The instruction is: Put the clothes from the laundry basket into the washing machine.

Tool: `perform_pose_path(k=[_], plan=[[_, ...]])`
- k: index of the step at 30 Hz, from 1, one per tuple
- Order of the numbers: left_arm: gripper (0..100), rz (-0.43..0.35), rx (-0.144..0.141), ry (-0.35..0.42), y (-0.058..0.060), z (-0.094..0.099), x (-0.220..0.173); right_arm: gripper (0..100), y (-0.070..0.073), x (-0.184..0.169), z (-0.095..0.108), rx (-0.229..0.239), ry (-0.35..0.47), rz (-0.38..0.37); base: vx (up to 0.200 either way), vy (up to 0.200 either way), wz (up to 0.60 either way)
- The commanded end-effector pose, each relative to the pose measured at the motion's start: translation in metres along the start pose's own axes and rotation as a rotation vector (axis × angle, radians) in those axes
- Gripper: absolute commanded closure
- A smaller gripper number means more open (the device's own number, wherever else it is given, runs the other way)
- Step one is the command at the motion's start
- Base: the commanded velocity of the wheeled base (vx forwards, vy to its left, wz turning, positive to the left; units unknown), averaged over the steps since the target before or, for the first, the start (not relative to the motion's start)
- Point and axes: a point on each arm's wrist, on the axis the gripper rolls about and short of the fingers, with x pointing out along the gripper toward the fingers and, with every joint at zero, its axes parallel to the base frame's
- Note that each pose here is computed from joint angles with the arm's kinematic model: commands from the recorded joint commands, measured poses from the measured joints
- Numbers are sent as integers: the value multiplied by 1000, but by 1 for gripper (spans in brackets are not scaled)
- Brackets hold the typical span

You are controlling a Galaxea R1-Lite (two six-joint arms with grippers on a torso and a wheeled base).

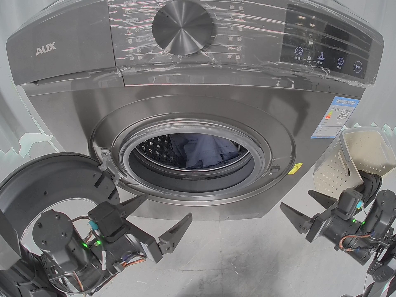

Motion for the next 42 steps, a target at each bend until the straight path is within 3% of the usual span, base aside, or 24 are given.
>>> perform_pose_path(k=[1, 6, 7, 10, 16, 17, 20, 27, 32, 42], plan=[[0, 12, -4, -37, 5, 10, -23, 0, -17, -28, 23, -13, -115, -83, -200, 0, 0], [0, 52, -11, -61, 17, 15, -38, 0, -23, -39, 24, -14, -87, -134, -200, 0, 0], [0, 69, -15, -82, 21, 18, -46, 0, -31, -48, 24, -18, -69, -196, -200, 0, 0], [0, 80, -31, -136, 24, 27, -57, 0, -35, -65, 24, -18, -43, -231, -200, 0, 0], [0, 95, -10, -152, 26, 35, -74, 0, -36, -90, 22, -17, -29, -257, -200, 0, 0], [0, 108, 16, -126, 28, 35, -83, 0, -39, -103, 21, -19, -41, -308, -200, 0, 0], [0, 152, 16, -106, 32, 35, -99, 0, -41, -120, 19, -45, -60, -348, -200, 0, 0], [0, 241, 13, -64, 45, 27, -145, 0, -39, -164, -6, -47, -42, -388, -114, 0, 0], [0, 221, -27, -78, 48, 20, -171, 0, -36, -181, -16, -54, -107, -388, 0, 0, 0], [0, 216, -14, -149, 45, -5, -215, 0, -30, -197, -35, -108, -148, -424, 0, 0, 0]])
